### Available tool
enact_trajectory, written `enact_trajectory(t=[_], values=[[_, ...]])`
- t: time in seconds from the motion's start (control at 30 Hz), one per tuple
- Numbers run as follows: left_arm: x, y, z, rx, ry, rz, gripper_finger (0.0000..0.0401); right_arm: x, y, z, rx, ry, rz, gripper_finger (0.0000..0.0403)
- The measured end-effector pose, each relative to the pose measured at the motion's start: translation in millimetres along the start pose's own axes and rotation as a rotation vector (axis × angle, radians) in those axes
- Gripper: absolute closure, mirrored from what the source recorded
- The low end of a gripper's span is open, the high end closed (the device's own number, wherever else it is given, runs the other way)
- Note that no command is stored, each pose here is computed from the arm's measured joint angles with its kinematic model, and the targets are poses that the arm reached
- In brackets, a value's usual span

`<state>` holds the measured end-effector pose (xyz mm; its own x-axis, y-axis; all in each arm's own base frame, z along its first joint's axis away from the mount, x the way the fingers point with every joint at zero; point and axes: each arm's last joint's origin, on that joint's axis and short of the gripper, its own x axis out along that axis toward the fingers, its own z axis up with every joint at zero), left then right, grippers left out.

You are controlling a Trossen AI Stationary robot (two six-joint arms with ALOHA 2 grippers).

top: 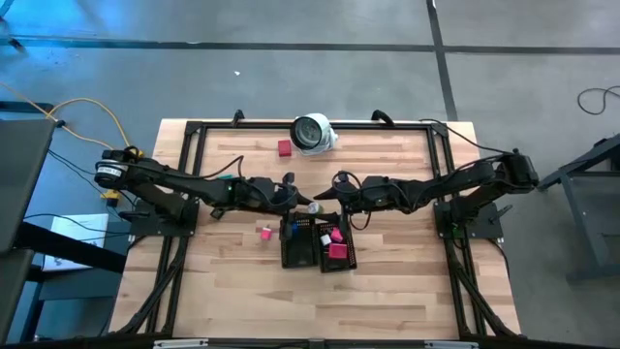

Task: Pick & Place Office items
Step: Put the green charger adapter into the right black bin

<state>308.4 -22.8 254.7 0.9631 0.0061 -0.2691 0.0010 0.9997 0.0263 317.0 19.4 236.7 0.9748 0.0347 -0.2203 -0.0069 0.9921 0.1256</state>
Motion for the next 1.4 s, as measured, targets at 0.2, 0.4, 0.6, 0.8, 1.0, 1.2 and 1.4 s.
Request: enact_trajectory(t=[0.2, 0.4, 0.6, 0.8, 1.0, 1.2, 1.4], values=[[0.2, -0.2, 4.4, 0.007, -0.012, -0.007, 0.0283, 3.9, -0.5, -4.6, 0.000, 0.014, -0.001, 0.0160], [0.1, -0.2, 3.9, 0.007, -0.003, -0.011, 0.0283, 6.8, -0.7, -6.8, -0.001, 0.010, 0.000, 0.0160], [0.1, -0.3, 1.9, 0.005, 0.017, -0.014, 0.0283, 7.3, -0.8, -6.2, -0.006, 0.000, 0.004, 0.0160], [0.0, -0.3, 0.2, 0.002, 0.036, -0.014, 0.0283, 7.1, -0.6, -4.4, -0.007, -0.016, 0.004, 0.0160], [0.0, -0.3, 0.2, 0.002, 0.035, -0.014, 0.0283, 7.1, -0.6, -4.6, -0.007, -0.014, 0.005, 0.0160], [0.0, -0.3, 0.3, 0.003, 0.035, -0.014, 0.0283, 7.1, -0.7, -4.7, -0.023, -0.013, 0.005, 0.0175], [0.0, -0.2, 0.0, 0.002, 0.037, -0.010, 0.0283, 7.0, -0.6, -4.7, -0.028, -0.013, 0.004, 0.0238]])
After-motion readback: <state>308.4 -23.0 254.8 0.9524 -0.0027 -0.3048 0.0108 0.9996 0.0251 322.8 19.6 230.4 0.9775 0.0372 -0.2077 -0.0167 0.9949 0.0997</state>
